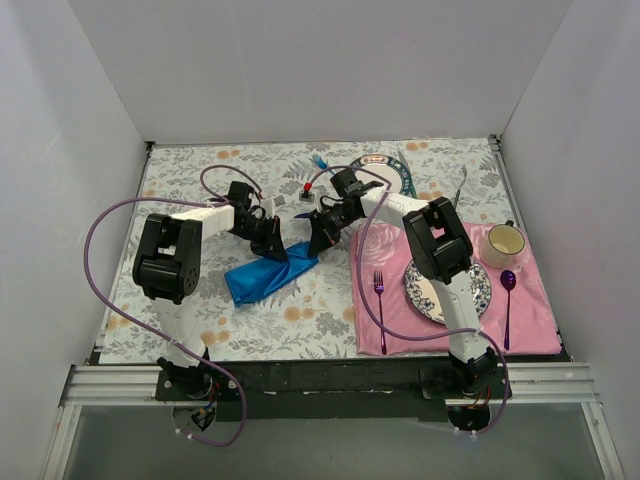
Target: Fold the napkin into a case and place the utensils inside
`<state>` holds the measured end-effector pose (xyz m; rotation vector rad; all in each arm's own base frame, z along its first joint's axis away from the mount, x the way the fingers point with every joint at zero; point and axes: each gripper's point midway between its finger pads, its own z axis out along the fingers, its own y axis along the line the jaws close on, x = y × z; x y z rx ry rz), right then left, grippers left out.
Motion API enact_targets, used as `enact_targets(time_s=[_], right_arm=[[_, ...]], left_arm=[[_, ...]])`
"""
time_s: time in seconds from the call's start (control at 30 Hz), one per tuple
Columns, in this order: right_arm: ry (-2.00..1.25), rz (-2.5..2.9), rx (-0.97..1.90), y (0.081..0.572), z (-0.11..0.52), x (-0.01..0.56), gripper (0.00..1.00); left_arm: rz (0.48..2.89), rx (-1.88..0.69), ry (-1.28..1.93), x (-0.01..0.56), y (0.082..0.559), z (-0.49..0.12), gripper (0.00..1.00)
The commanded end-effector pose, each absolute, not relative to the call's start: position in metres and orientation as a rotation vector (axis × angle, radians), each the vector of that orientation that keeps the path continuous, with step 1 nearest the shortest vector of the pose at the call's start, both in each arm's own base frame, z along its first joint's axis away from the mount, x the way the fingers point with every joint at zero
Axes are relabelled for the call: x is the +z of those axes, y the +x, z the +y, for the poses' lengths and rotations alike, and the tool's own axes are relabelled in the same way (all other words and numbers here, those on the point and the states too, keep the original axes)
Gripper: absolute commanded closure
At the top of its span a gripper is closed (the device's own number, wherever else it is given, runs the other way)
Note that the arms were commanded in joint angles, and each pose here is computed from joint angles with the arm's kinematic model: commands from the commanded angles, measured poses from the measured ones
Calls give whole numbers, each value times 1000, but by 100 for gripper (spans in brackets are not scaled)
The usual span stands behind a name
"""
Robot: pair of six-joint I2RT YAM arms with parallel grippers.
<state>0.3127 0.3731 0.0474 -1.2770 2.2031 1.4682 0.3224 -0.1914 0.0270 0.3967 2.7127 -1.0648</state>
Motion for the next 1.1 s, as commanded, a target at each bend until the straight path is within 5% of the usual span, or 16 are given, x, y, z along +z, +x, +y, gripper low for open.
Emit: enact_targets(time_s=[0.0,0.53,0.73,0.97,1.0,1.07], right_arm=[[-1317,2131,1481,311,375,76,99],[-1384,2097,1460,309,371,79,99],[-1442,2063,1413,316,359,104,56],[-1421,1869,1257,346,370,144,48],[-1418,1881,1197,351,369,135,35],[-1440,1839,1136,358,375,131,25]], left_arm=[[2593,-1021,441,62,350,-194,100],[2682,-1036,421,20,354,-194,100],[2716,-1016,440,8,347,-190,100],[2718,-1020,446,4,347,-190,100],[2719,-1019,449,4,346,-190,100],[2717,-1023,455,4,346,-190,100]])
